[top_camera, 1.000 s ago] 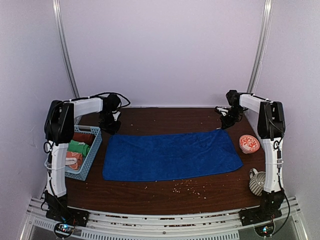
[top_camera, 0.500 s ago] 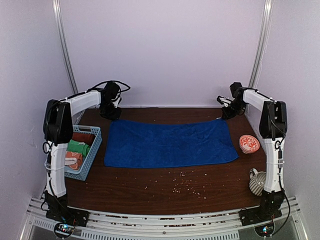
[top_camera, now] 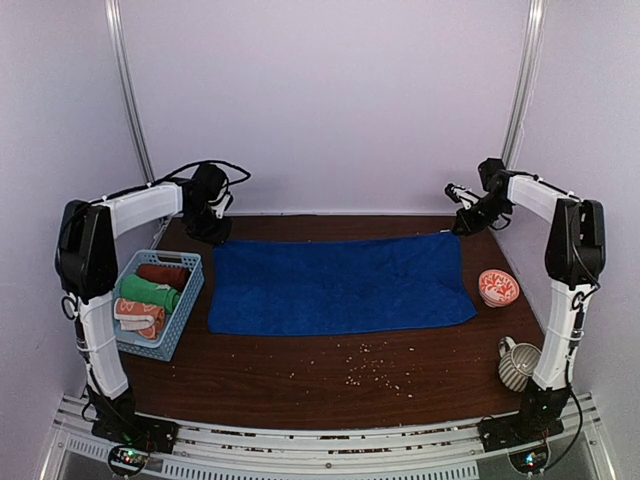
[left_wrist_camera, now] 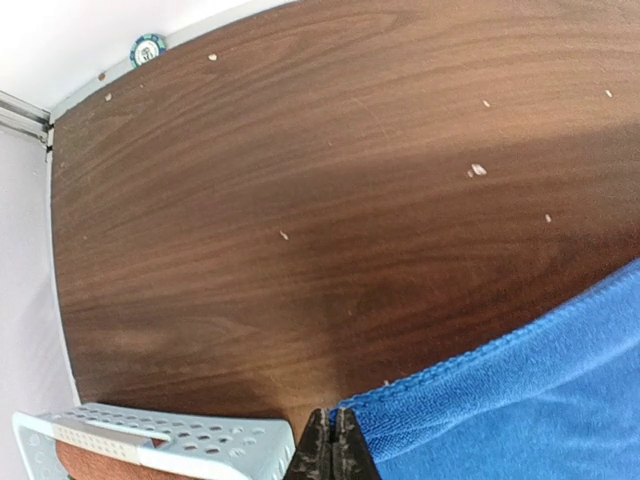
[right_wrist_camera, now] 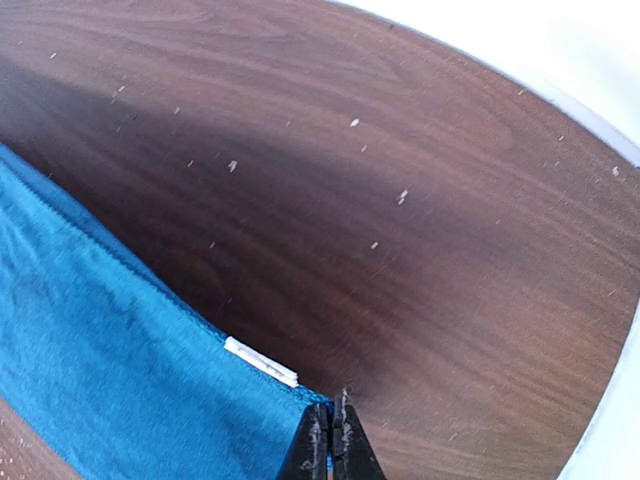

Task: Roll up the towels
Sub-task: Pick up the towel from the center of the board, then fold the towel at the center of the board.

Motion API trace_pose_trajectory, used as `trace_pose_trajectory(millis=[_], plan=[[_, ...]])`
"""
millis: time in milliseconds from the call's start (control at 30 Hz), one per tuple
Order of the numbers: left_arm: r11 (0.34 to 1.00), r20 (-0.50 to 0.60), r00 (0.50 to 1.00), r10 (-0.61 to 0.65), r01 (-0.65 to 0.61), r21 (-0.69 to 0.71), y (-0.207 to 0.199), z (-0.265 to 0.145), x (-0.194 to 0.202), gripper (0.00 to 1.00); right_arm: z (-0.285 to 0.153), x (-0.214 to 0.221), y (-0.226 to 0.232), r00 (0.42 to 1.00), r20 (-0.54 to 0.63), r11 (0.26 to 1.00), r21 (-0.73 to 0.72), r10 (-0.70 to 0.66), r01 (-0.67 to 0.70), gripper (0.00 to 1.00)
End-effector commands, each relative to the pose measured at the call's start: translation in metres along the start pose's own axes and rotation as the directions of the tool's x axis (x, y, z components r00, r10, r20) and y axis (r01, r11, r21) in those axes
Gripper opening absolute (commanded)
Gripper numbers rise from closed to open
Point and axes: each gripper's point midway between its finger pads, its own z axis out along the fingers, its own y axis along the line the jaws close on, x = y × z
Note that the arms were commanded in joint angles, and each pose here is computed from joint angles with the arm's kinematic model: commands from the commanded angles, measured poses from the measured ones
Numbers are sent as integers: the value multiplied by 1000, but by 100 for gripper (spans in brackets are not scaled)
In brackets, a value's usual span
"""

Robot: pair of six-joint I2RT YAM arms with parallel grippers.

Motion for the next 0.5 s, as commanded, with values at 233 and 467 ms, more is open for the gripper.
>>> trace_pose_trajectory(millis=[233, 467], plan=[[993, -33, 999, 0, 4, 118, -15, -9, 36, 0, -18, 44, 17, 1000, -12, 999, -37, -20, 20, 0], [986, -85, 996, 15, 0, 169, -24, -8, 65, 0, -26, 67, 22, 999, -35, 998, -62, -17, 15, 0]])
